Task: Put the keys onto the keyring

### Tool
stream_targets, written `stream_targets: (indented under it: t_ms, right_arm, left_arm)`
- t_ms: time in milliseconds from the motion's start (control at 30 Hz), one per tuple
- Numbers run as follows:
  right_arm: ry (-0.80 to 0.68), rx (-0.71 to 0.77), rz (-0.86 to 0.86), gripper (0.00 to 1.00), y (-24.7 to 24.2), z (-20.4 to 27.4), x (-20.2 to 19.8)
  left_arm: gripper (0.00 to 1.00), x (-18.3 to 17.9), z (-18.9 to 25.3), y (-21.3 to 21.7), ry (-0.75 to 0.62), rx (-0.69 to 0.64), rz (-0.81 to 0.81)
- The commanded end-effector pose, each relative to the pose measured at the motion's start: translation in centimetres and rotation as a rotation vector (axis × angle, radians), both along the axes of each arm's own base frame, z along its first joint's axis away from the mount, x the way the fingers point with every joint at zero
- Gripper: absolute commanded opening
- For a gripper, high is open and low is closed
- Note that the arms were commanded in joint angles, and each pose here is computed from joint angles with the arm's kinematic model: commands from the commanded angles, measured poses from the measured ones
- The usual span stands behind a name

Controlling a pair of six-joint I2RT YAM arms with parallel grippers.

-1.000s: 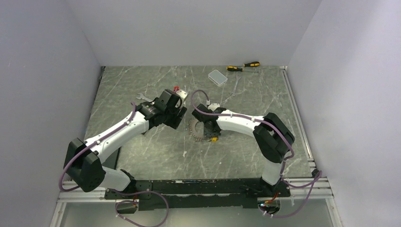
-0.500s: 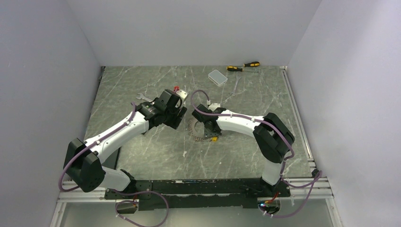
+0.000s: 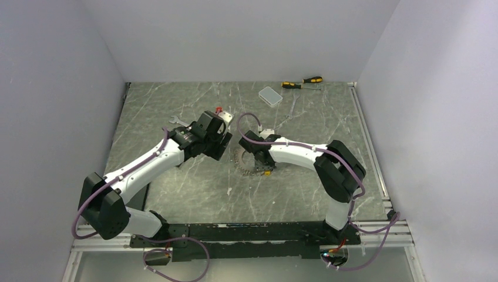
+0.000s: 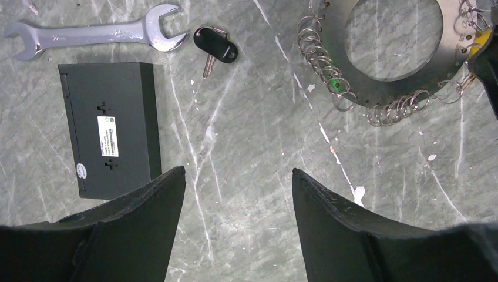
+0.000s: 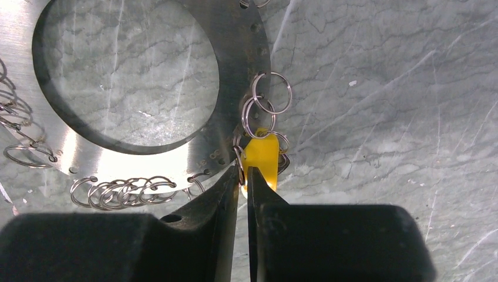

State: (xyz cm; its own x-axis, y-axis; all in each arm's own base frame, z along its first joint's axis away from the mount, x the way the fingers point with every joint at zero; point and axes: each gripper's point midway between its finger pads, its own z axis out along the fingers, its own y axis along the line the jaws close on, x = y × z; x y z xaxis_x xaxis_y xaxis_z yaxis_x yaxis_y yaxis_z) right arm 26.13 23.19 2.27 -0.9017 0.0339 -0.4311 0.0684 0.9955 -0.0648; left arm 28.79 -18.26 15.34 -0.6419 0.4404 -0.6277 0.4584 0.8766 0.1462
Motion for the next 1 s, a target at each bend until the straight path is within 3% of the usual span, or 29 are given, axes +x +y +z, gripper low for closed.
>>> stream_targets:
  t_ms: [0,133,433,967]
  right_arm:
    - [-0.037,0.008,-0.007,0.13,-0.1,1.1,0.3]
    - [-0.057,0.016,-0.008,0.0,-0.1,1.5,0.5]
    - [-0.167,0.025,0.103,0.0,-0.3,5.1,1.6]
    - [-0.638,0.101,0.456,0.0,-1.6,17.0,2.4]
  left_arm:
    - [0.71,0.0,1.5,-0.1,-0.042,-0.016,-0.005]
    - [0.71,0.0,1.4,-0.1,-0.041,-0.014,-0.006]
    - [0.71,0.1,1.7,-0.1,-0.053,-0.021,-0.008]
    - [0.72,-0.7,6.0,-0.7,-0.152,-0.159,-0.036]
